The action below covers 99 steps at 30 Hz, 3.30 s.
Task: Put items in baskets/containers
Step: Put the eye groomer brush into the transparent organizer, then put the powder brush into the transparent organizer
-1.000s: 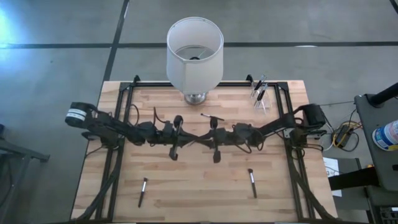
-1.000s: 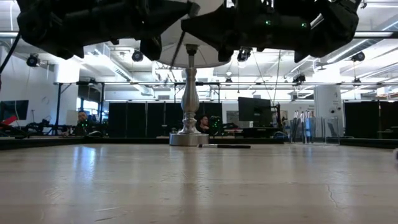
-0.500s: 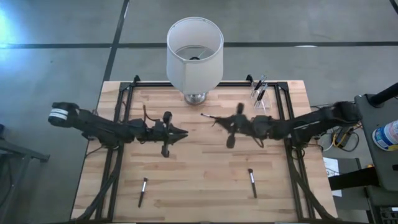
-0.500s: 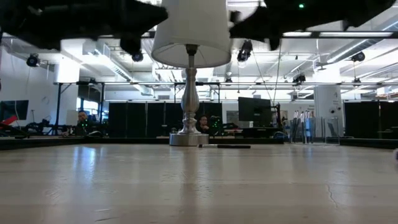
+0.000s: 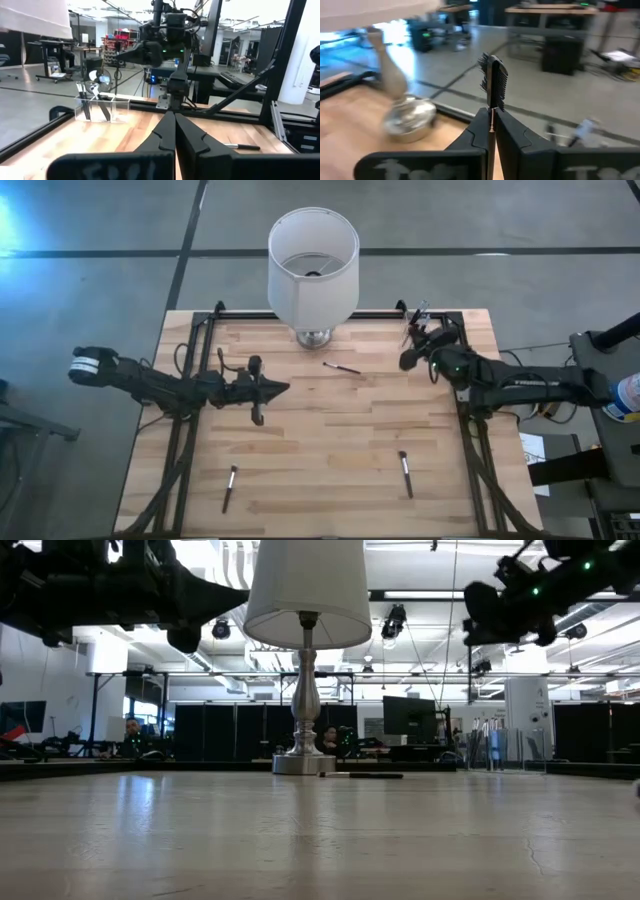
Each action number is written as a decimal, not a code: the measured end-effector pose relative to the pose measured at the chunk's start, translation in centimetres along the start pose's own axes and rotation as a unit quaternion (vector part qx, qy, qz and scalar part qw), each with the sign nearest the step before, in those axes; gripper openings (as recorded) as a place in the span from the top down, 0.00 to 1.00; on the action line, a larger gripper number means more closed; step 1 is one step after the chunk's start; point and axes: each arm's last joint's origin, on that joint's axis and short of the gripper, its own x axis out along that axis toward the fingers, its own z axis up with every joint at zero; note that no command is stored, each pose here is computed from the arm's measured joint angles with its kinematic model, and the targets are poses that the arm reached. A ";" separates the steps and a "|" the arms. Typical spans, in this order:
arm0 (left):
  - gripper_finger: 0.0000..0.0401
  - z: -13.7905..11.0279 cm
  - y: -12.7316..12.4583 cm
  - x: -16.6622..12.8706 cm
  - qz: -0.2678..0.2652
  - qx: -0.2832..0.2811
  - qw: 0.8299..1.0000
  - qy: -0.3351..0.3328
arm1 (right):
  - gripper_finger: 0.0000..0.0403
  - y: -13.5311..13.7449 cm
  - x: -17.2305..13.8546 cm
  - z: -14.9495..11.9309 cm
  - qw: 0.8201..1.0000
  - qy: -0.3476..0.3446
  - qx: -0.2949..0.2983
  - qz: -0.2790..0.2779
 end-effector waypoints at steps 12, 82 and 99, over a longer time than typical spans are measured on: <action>1.00 -0.2 0.0 0.1 -0.001 -0.001 1.000 0.009 | 0.97 -4.8 1.7 -1.5 0.986 0.054 0.041 -0.151; 1.00 -4.0 0.8 -2.1 0.006 -0.012 0.996 0.089 | 0.97 -1.7 -0.5 -4.4 0.979 0.203 0.007 -0.005; 1.00 -7.0 1.1 -2.7 0.019 -0.030 0.986 0.161 | 0.97 8.5 -9.8 -6.7 0.931 0.338 -0.016 0.139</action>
